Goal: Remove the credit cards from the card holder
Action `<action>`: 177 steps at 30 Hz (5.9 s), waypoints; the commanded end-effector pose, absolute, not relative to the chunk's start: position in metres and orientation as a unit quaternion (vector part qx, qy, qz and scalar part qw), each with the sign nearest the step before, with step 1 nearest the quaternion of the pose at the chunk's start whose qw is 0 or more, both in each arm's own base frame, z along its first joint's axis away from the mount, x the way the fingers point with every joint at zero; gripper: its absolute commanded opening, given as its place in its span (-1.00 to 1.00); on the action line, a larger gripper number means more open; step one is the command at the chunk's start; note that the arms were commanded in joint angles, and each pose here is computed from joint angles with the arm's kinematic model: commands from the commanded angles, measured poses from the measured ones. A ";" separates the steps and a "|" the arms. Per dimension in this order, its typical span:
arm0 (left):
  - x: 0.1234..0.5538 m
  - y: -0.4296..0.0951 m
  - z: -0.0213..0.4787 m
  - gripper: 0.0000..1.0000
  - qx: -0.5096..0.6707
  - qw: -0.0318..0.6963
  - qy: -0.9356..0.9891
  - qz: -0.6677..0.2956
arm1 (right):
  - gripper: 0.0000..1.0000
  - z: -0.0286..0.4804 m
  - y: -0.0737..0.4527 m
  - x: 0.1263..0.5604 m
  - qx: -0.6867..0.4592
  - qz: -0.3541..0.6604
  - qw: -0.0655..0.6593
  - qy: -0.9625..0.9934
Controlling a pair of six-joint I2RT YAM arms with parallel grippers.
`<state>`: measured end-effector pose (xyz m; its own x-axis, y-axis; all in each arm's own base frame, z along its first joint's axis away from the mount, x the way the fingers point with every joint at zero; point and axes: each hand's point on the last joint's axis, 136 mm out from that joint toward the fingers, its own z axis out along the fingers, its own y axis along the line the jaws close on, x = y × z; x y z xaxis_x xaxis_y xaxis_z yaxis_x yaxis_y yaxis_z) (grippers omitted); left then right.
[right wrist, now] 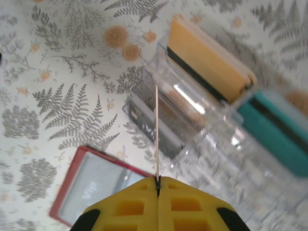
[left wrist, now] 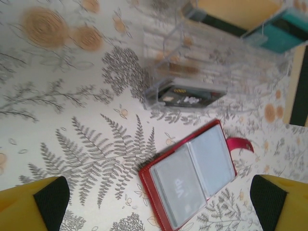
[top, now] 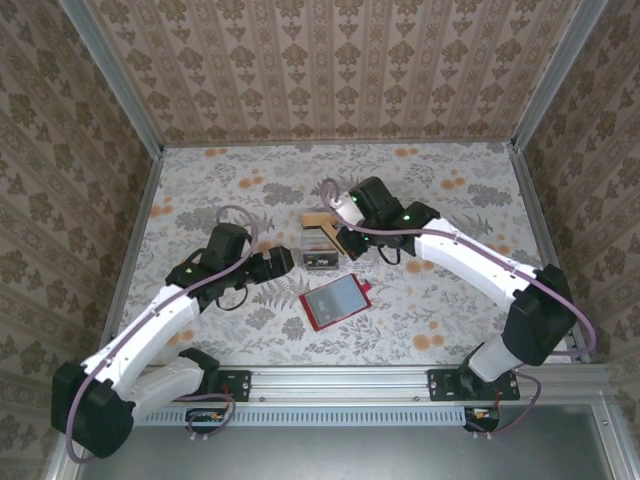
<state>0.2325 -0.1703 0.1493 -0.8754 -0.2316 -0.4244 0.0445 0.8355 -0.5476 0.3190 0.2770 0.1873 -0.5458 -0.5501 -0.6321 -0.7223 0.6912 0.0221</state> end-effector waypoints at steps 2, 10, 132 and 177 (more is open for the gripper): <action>0.224 -0.155 0.151 1.00 -0.048 0.240 0.930 -0.275 | -1.00 0.196 0.286 0.341 -0.487 0.048 0.330 0.807; 0.226 -0.137 0.155 1.00 -0.079 0.256 0.925 -0.269 | -1.00 0.189 0.299 0.364 -0.587 -0.037 0.316 0.744; 0.183 -0.215 0.076 0.53 -0.038 0.120 0.952 -0.278 | -0.31 0.025 0.256 0.202 -0.130 0.137 0.178 0.966; 0.156 -0.220 0.011 -0.75 0.035 0.009 0.980 -0.198 | -0.22 0.062 0.282 0.208 -0.117 0.204 0.171 0.957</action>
